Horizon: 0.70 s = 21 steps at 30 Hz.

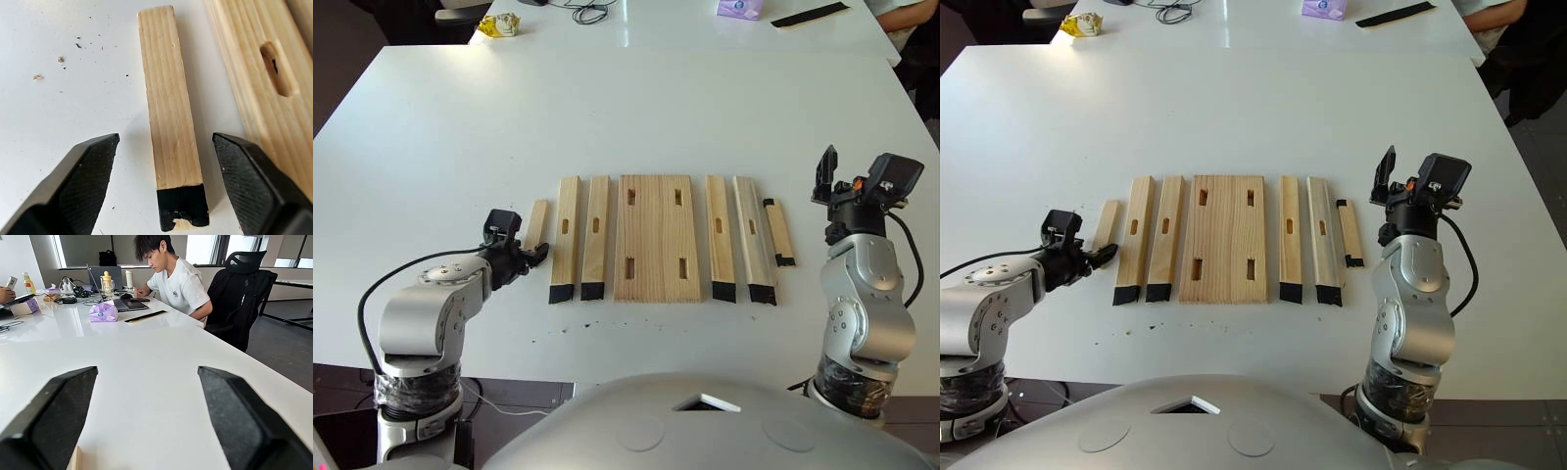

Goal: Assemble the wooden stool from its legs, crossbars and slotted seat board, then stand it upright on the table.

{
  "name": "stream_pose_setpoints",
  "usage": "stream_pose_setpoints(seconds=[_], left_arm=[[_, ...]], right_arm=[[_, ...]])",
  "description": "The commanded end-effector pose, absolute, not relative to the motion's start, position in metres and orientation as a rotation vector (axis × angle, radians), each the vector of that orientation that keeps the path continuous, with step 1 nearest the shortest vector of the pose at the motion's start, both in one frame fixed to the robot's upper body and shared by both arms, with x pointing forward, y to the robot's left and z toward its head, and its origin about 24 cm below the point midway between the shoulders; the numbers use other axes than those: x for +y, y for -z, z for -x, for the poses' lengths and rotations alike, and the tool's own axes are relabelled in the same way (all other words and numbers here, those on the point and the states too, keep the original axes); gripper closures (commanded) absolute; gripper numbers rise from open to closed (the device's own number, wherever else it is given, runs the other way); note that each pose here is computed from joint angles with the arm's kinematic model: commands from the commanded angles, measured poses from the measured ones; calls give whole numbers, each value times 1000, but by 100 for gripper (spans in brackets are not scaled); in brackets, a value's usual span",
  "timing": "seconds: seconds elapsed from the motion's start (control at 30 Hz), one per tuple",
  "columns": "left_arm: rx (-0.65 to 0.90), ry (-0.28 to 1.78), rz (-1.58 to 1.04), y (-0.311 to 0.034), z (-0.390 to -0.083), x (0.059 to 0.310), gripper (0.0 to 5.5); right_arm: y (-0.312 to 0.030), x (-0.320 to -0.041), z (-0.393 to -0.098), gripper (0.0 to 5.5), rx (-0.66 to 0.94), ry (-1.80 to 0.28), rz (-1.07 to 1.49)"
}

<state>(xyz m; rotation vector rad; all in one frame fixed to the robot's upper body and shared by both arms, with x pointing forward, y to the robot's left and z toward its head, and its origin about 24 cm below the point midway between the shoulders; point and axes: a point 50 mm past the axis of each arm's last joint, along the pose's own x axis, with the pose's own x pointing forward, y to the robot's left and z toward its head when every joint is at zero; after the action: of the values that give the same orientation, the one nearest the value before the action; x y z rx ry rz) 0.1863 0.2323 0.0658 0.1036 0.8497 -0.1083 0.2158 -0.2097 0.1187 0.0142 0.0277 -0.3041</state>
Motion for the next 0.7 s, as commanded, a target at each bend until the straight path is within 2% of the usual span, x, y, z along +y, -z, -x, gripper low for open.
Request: stream_pose_setpoints(seconds=[0.03,0.17,0.63,0.7], left_arm=[[955,60,-67,-45,-178,235,195],[974,43,-45,-38,-178,236,195],[979,100,-102,-33,-176,237,415],[976,95,-106,-34,-178,238,418]], right_arm=[[-120,-210,-218,171,33,292,-8],[-119,-208,-220,171,37,279,-9],[-118,-207,-221,175,34,281,-17],[-118,-207,-220,175,34,285,-18]])
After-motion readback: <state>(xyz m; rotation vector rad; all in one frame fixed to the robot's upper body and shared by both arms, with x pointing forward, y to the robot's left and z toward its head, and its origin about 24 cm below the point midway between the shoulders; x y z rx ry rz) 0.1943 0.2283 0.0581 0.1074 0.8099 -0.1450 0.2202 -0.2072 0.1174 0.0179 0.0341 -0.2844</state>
